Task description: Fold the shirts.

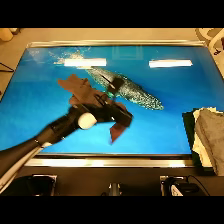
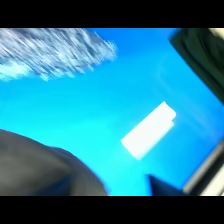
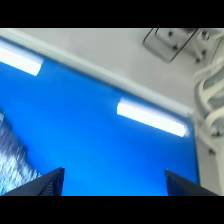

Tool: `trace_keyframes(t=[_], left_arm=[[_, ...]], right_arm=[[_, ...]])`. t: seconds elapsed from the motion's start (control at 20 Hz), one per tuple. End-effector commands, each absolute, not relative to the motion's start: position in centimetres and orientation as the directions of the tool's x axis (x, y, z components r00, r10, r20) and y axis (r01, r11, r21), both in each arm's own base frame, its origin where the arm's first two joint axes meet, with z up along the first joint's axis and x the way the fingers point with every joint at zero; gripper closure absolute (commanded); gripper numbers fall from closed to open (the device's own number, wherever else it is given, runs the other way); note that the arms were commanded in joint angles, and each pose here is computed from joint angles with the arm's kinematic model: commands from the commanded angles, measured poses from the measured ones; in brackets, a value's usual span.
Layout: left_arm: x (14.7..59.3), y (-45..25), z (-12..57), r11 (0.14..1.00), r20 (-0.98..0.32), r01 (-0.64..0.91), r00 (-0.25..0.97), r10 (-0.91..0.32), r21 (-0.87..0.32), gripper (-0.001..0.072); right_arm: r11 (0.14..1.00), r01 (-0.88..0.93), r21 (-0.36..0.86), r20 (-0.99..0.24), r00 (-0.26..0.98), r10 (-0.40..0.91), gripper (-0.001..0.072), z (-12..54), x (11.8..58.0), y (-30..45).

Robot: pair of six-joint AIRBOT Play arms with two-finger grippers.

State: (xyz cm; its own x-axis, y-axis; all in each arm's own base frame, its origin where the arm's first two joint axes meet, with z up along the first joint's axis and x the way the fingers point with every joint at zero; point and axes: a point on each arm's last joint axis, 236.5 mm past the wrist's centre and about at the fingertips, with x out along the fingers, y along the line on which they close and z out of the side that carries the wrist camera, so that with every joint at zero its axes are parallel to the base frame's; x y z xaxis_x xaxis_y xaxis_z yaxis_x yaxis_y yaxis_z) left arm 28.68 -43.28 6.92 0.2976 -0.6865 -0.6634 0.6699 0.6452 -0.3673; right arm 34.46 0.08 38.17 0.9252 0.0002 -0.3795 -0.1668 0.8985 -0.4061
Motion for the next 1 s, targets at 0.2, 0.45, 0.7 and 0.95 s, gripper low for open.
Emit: trace_keyframes(t=[0.2, 0.45, 0.7, 0.95], left_arm=[[42.3, -26.8, 12.5, 0.873, -0.771, 0.488, 0.550, -0.322, -0.016, 0.0047], [49.4, -4.1, 8.3, 0.987, -0.856, -0.076, 0.510, -0.084, -0.142, 0.0093], [52.2, -1.0, -0.5, 0.825, -0.852, -0.344, 0.442, -0.280, -0.449, 0.0095], [56.6, -4.9, -5.1, 0.665, -0.760, -0.410, 0.514, -0.398, -0.624, 0.0096]], right_arm=[[0.882, -0.444, -0.160, -0.833, 0.540, 0.120, 0.0049, 23.5, 33.2, 3.0], [0.787, -0.574, 0.226, -0.896, 0.195, 0.399, 0.0049, 12.1, 33.6, 9.6], [0.731, -0.620, 0.287, -0.899, 0.090, 0.429, 0.0054, 4.3, 32.9, 13.6], [0.681, -0.657, 0.323, -0.913, -0.027, 0.407, 0.0008, -0.3, 31.4, 16.5]])
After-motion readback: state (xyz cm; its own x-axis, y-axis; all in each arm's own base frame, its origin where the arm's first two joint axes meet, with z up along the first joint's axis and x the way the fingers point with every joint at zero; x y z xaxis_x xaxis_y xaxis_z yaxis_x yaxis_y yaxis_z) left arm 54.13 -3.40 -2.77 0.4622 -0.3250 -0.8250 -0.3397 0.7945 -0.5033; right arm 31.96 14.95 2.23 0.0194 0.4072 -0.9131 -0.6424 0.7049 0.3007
